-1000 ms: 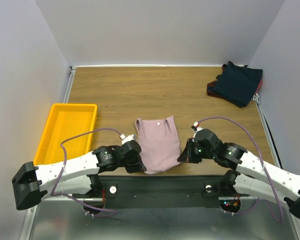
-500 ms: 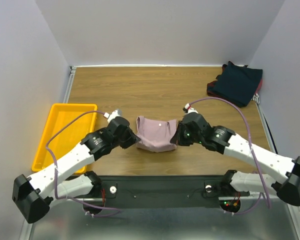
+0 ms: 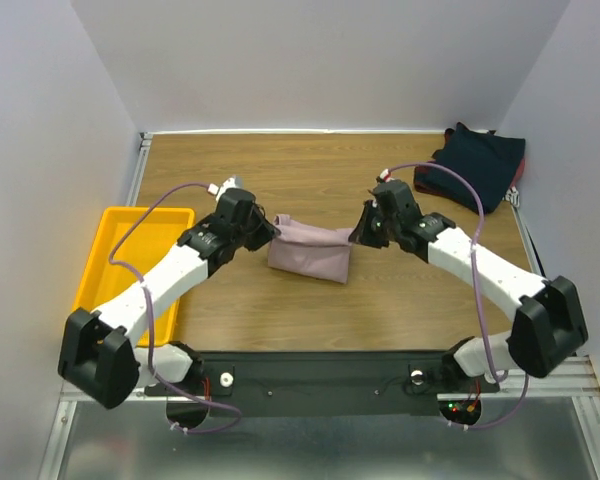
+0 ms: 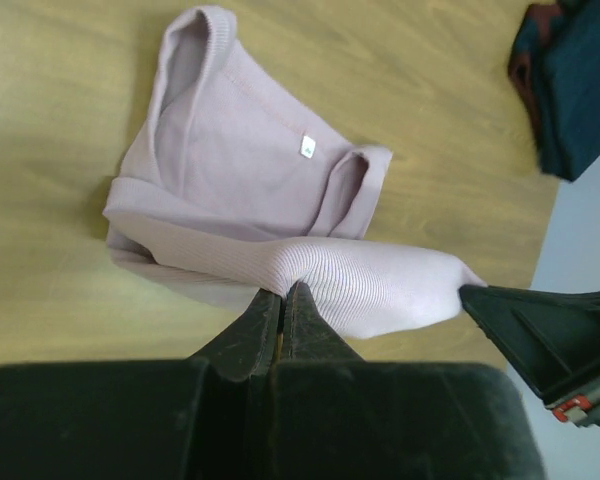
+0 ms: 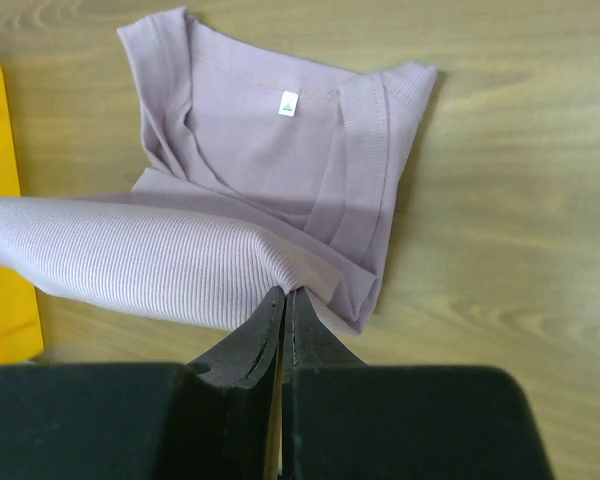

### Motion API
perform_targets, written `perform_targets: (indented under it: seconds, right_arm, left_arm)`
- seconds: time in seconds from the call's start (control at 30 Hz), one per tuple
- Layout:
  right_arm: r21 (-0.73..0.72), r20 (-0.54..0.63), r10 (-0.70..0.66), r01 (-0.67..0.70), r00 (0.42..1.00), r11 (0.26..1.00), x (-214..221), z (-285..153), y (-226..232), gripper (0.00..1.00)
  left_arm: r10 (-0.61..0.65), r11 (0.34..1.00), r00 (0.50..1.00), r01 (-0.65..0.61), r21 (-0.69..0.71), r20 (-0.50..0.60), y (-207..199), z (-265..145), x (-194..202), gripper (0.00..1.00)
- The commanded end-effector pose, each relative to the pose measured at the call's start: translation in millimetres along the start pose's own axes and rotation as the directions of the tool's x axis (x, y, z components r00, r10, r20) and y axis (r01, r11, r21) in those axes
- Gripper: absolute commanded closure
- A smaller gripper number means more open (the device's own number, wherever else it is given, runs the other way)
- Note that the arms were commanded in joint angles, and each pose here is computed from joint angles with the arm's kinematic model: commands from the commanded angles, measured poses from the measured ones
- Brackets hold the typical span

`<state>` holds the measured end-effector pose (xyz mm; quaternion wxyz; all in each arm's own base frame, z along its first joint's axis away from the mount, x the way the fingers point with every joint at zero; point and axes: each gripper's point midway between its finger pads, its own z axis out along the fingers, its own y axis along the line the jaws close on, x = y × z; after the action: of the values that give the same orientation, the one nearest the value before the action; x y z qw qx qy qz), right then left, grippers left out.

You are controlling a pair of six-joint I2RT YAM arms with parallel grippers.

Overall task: Fold and stack the tank tops
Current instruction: Fold the tank top

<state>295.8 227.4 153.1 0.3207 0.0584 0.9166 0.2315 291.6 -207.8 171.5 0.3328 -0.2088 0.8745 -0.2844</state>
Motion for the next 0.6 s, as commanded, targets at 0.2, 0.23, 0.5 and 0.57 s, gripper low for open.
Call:
perform_targets:
  seconds: [0.2, 0.23, 0.5, 0.57]
  right_arm:
    - [-0.105, 0.036, 0.023, -0.019, 0.999, 0.994, -80.5, 80.6, -3.9, 0.99]
    - [-0.084, -0.002, 0.035, -0.035, 0.999, 0.996, -75.5, 102.6, -15.4, 0.99]
    - [-0.064, -0.091, 0.062, -0.068, 0.994, 0.996, -62.1, 165.1, -32.6, 1.00]
    - [-0.049, -0.108, 0.061, -0.066, 0.992, 0.997, -51.3, 167.3, -39.5, 0.99]
  left_arm:
    - [-0.009, 0.997, 0.996, 0.002, 0.078, 0.089, -27.8, 93.2, -79.2, 1.00]
    - [-0.008, 0.994, 0.994, -0.004, 0.108, 0.107, -39.1, 101.1, -90.8, 1.00]
    - [-0.059, 0.998, 0.998, 0.059, -0.021, -0.016, 9.0, 180.7, -61.7, 1.00]
    - [-0.082, 0.995, 0.996, 0.080, -0.053, -0.039, 25.4, 181.0, -46.5, 1.00]
